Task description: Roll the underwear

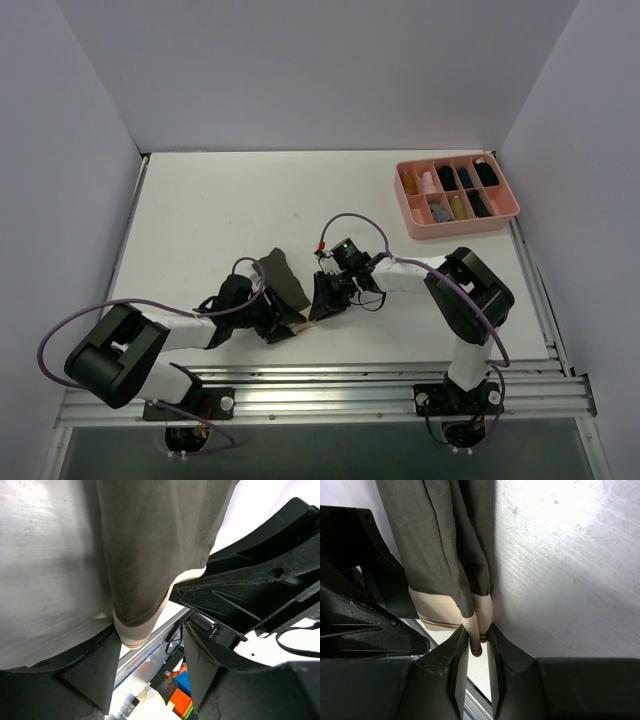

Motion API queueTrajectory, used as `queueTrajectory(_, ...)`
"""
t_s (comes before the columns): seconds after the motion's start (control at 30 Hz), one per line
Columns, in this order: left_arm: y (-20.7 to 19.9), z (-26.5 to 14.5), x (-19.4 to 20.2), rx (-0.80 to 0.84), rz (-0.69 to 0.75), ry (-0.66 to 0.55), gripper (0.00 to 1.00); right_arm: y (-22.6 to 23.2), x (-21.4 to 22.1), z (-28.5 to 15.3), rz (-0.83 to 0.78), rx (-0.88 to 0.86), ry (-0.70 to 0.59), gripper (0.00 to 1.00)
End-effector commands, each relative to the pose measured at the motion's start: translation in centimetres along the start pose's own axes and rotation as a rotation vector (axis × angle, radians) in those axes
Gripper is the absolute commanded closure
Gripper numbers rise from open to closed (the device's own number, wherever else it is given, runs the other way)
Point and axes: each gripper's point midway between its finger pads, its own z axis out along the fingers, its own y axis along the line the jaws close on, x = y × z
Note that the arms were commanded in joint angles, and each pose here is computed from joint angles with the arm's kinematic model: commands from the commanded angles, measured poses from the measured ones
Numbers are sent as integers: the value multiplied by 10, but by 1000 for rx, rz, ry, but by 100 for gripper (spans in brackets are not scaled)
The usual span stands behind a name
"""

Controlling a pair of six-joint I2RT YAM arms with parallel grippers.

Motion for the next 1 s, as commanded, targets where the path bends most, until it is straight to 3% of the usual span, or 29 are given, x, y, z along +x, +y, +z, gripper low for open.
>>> queueTrajectory(0.0,26,5,-5,-59,-30,-46,39,-14,13,4,30,45,16,85)
queueTrajectory(0.2,42,-2,-5,-146,-21,-68,39,-16,11,1,58,27,12,90)
queueTrajectory(0.33,47,-16,-10,-199,-20,-132,39,-8,2,-4,65,-11,-5,100)
queueTrajectory(0.97,48,-11,-13,-144,-118,-149,37,27,-17,-16,128,-192,-37,100)
